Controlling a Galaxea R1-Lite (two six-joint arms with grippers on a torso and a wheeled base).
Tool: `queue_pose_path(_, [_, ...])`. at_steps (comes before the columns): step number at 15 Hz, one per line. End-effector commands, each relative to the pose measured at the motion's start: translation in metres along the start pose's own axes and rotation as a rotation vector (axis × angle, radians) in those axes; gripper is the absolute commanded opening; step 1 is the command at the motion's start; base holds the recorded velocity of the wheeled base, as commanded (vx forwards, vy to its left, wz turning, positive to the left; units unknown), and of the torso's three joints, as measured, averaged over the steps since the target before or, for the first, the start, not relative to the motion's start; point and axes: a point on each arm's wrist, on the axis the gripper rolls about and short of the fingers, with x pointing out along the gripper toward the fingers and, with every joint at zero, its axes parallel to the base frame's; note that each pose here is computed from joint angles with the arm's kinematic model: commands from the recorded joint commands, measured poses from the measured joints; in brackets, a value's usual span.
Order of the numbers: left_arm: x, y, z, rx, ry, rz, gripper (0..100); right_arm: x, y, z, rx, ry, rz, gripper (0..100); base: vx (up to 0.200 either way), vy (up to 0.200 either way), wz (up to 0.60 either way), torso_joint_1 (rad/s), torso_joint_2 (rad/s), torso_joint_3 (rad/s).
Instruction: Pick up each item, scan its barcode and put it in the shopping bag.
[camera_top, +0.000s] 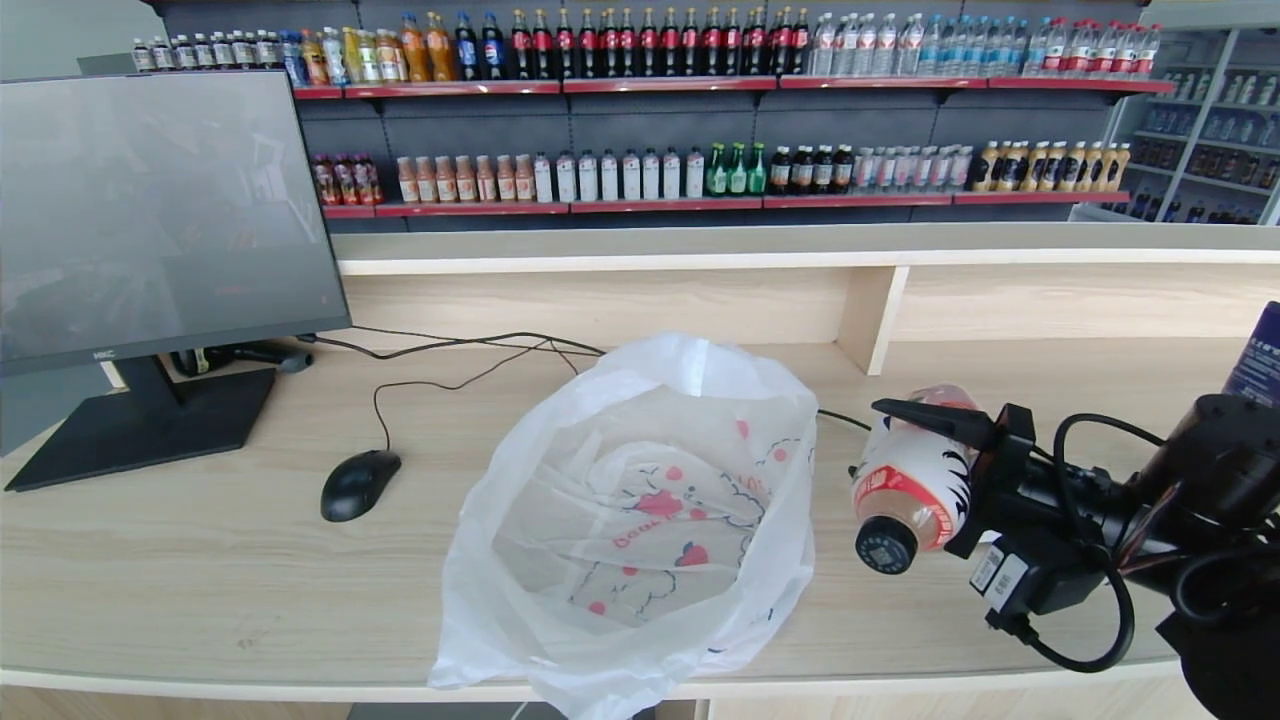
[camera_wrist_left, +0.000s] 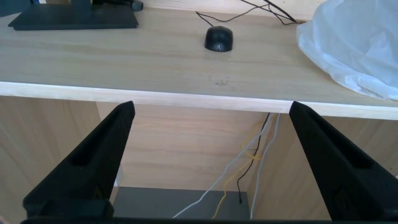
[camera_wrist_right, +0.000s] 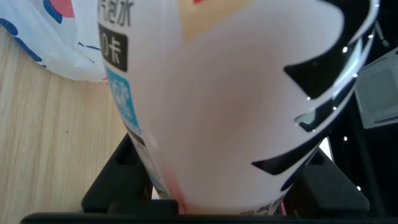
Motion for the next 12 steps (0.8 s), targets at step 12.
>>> queue_pose_path(12, [0.0, 0.0, 0.0, 0.0, 0.0, 0.0, 100, -0.0065, -0.0008, 0.002, 0.003, 0.0, 0.004, 0, 0.0, 0.0, 0.0, 0.0, 0.0, 0.0])
